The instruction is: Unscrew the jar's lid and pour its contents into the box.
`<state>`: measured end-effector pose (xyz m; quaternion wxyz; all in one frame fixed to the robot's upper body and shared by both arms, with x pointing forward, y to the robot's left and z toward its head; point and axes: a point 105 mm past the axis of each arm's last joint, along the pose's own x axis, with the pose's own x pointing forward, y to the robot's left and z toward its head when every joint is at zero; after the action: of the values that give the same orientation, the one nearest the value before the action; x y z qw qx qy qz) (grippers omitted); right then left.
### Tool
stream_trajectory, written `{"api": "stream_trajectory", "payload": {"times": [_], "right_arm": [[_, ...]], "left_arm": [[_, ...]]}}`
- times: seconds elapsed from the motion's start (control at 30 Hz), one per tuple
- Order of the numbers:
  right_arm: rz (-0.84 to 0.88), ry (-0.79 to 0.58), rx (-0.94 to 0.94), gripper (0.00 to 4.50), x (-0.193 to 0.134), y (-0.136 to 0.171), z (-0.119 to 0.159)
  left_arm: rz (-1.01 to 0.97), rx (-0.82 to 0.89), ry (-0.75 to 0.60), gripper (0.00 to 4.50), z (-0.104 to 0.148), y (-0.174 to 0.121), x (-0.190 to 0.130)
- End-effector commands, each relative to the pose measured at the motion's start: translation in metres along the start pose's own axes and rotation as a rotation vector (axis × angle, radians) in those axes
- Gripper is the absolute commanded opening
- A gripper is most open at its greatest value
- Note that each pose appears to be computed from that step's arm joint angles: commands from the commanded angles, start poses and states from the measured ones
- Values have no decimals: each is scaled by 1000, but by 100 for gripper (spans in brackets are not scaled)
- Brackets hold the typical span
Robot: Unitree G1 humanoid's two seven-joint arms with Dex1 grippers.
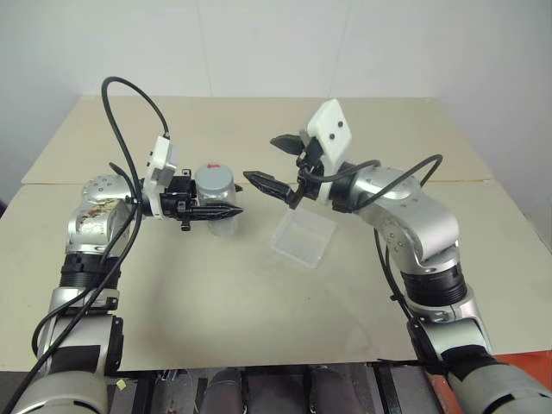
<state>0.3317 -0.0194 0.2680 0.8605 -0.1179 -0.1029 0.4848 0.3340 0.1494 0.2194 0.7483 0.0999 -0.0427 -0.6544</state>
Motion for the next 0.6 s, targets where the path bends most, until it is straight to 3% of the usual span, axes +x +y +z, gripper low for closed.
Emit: {"api": "stream_trajectory", "payload": {"times": [0.03,0.27,0.6], "right_arm": [[98,-114,7,447,-13,11,28],[105,-136,5,447,13,22,38],[22,-65,-65,447,46,23,28]], "left_arm": [[51,49,-8,194,7,10,5],[51,54,-14,194,3,19,25],[37,57,-34,194,6,19,26]]}}
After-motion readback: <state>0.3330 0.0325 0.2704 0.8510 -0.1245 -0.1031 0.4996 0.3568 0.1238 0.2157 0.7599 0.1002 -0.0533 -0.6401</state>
